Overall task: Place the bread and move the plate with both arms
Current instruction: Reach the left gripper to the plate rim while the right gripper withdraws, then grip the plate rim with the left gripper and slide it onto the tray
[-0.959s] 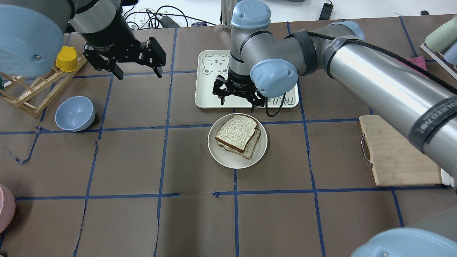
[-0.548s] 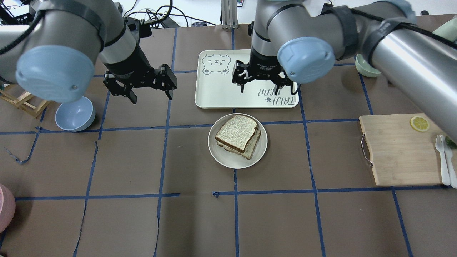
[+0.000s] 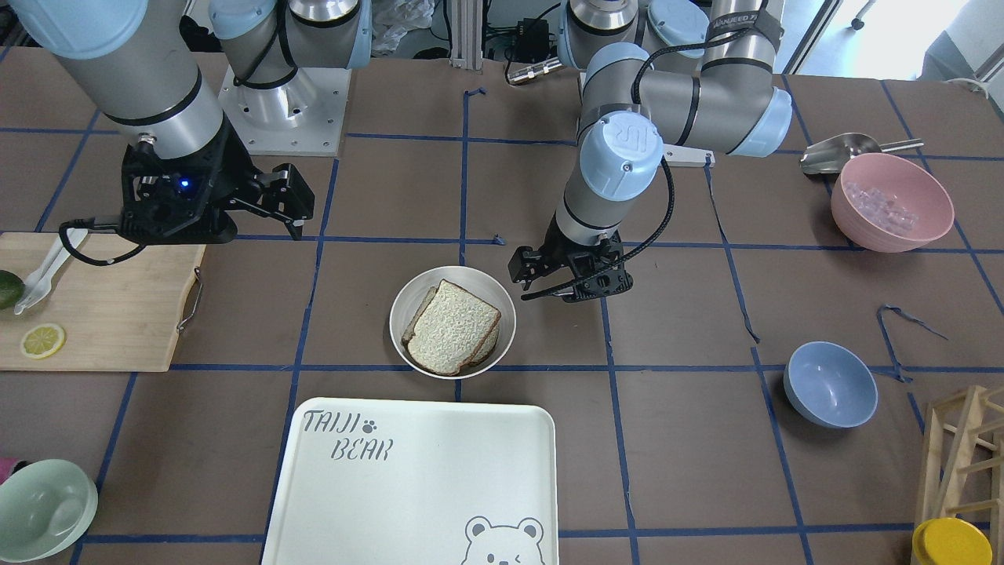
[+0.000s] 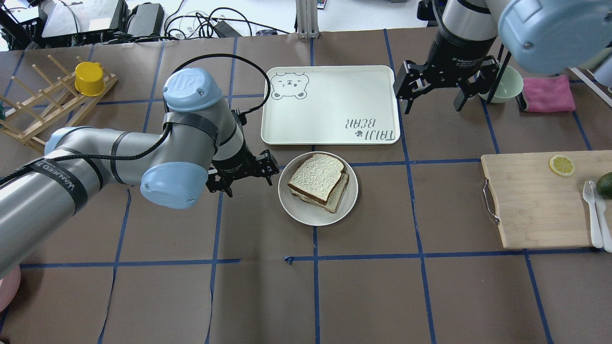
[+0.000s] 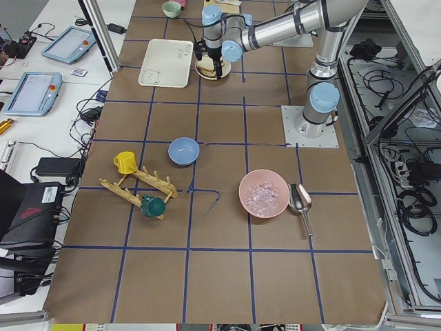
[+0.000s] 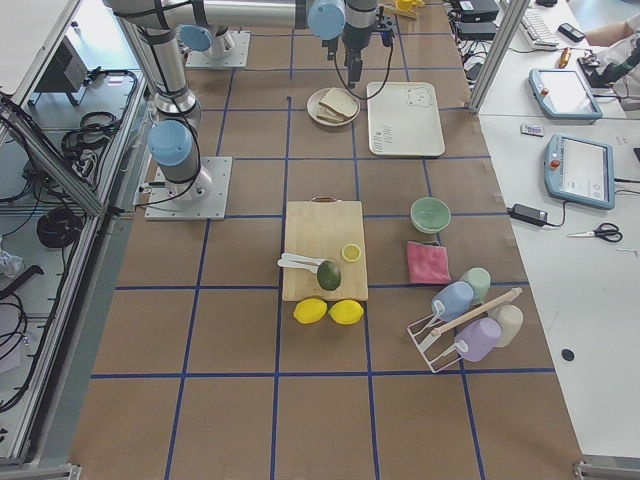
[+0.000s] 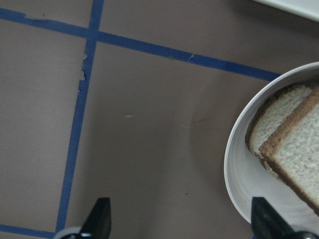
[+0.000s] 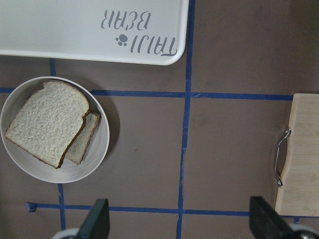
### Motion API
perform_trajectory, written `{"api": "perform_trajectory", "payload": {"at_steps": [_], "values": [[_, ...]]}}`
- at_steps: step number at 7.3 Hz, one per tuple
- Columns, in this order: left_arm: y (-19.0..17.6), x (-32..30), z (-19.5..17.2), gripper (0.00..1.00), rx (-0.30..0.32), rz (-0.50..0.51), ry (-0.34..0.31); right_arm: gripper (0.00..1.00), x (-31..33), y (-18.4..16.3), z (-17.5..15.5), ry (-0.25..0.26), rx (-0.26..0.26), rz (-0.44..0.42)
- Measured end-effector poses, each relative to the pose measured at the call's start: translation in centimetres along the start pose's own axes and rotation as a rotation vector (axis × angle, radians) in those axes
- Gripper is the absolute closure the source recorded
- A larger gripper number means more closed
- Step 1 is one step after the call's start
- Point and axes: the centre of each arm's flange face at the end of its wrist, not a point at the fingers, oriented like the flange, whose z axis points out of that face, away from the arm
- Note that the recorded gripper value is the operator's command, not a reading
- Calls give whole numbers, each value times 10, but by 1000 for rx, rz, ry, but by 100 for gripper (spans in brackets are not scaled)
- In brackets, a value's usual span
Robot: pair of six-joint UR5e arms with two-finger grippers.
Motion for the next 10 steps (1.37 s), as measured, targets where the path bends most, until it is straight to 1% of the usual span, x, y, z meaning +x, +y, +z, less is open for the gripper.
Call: {"api": "perform_trajectory", "payload": {"at_steps": [2,3,4,5,7,8,9,10], "values": [[8,15,37,2,-13,-37,-11,0,7,9,-14,15,21,11],[9,19,48,2,-20,-44,-16,0,8,12,-18,17,27,11],[9,20,56,6,-25,-47,-19,0,9,13,-19,18,30,11],[7,22,62,22,-23,-49,-17,0,9,14,-20,18,30,12],[4,26,68,70,-9,-51,-9,0,10,15,-21,18,31,12],[3,27,69,87,-4,-51,-7,0,9,15,-22,18,33,12],[2,27,70,100,-2,-51,-6,0,9,16,-22,17,34,11],[2,28,70,100,-1,-51,-5,0,9,16,-22,16,34,11]]}}
